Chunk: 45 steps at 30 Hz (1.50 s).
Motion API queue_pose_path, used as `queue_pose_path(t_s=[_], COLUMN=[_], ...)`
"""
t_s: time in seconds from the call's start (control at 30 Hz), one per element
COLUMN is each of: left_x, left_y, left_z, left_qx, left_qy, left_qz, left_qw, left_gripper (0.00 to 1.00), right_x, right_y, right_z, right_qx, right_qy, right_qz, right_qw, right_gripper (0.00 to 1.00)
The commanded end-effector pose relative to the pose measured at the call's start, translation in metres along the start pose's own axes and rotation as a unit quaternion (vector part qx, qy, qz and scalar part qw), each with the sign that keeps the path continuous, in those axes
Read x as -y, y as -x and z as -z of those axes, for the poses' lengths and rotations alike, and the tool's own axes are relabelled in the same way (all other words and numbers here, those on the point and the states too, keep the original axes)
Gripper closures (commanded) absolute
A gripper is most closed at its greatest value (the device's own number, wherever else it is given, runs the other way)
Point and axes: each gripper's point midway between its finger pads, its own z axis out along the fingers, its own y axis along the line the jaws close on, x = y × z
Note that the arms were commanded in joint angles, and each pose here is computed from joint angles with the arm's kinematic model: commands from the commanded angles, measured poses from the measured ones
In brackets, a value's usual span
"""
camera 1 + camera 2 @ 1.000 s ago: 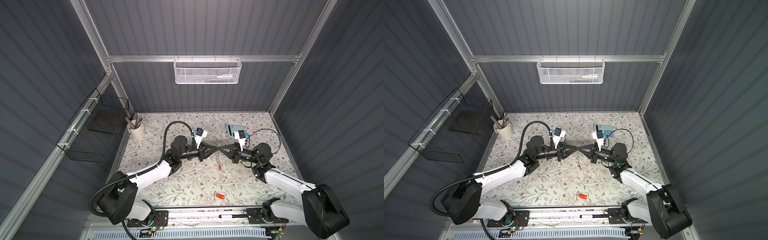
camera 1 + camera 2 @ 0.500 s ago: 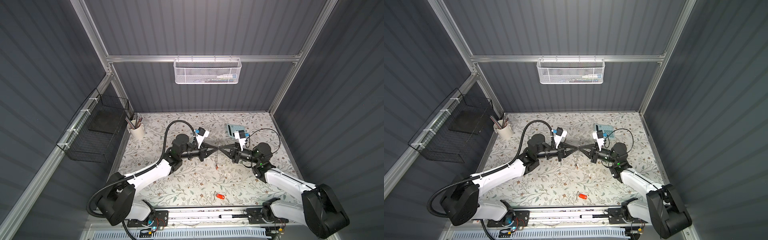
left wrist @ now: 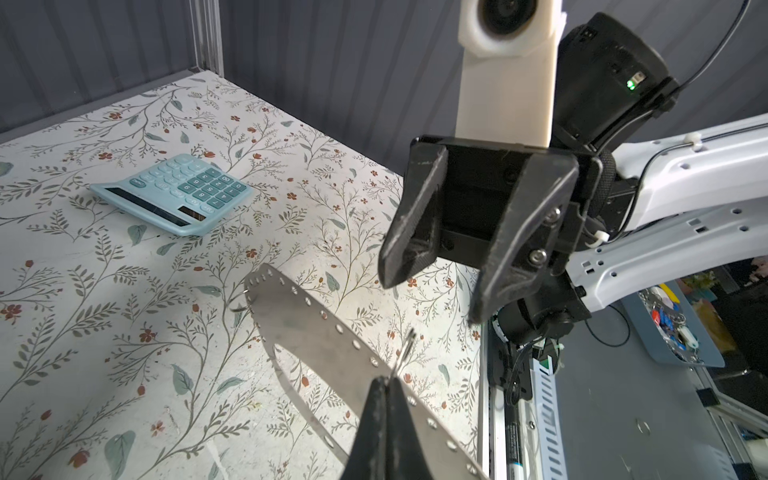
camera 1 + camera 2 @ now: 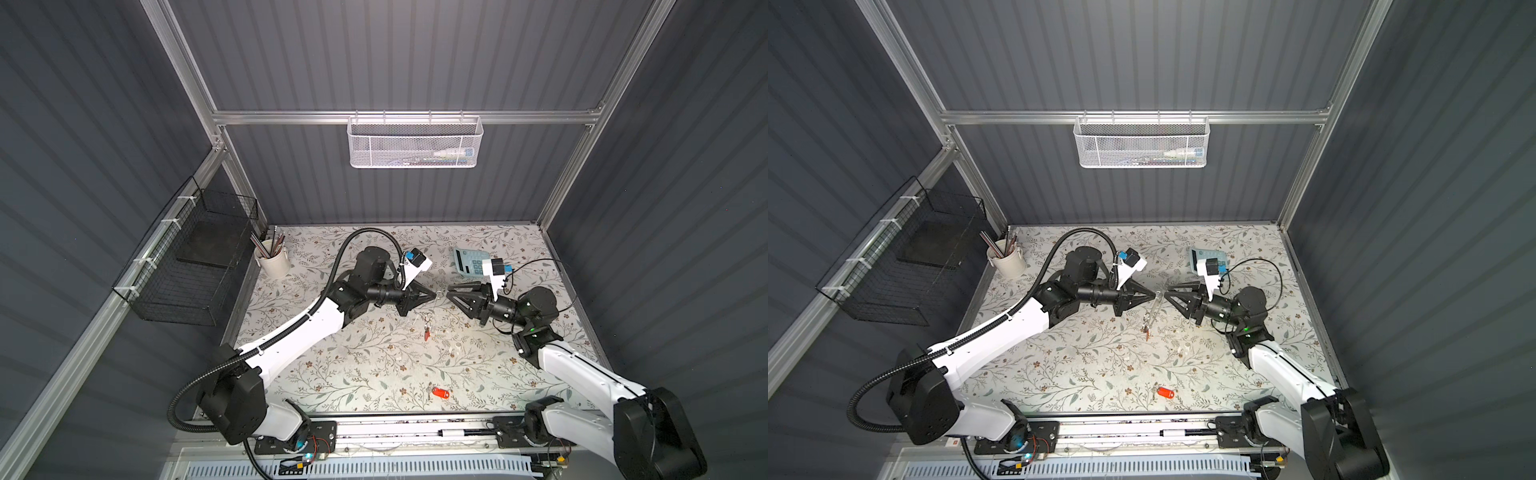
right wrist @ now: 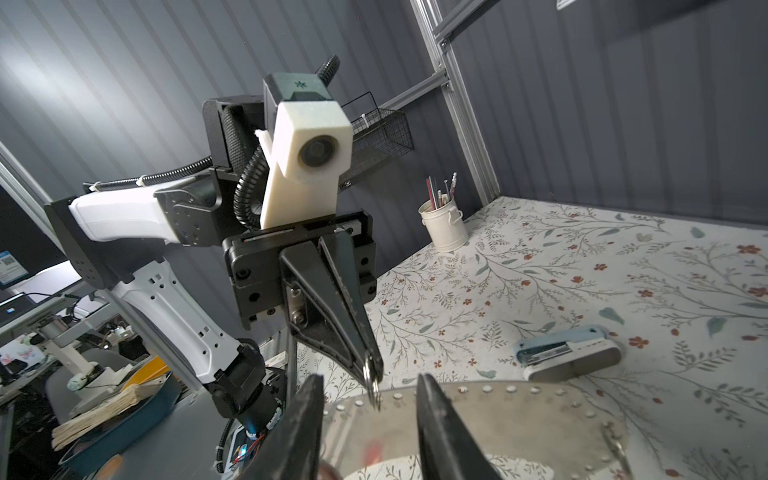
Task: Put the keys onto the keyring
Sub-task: 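Raise the left gripper, tilting the plate over the right gripper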
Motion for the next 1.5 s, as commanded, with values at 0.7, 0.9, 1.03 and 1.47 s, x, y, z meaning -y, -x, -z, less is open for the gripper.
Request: queue_pose_path(t_s=[0.7, 0.9, 1.03, 1.47], left_x=[0.012, 0.015, 0.015, 0.01], left_y=[0.013, 0.016, 0.015, 0.011], left_z=[0.004, 0.004, 0.003, 0.006], left_qx=[-0.06, -0.056, -0.058, -0.061], left_qy=[-0.035, -0.043, -0.046, -0.028], left_qz=[-0.036, -0.035, -0.032, -0.029], left_qw=[0.997, 0.997, 0.997, 0.997], left_gripper=[1.0, 1.0, 1.0, 1.0], right_x=[-0.011, -0.006, -0.004, -0.003], right_y=[-0.023, -0.031, -0.031, -0.029], right_z=[-0.012, -0.015, -0.016, -0.012], right_qx=[-0.05, -0.061, -0.06, -0.053], right_qy=[0.029, 0.03, 0.028, 0.015], right_qz=[0.005, -0.01, -0.013, -0.01], right_qw=[0.998, 0.998, 0.998, 0.998], right_gripper=[0.72, 0.85, 0.94, 0.8])
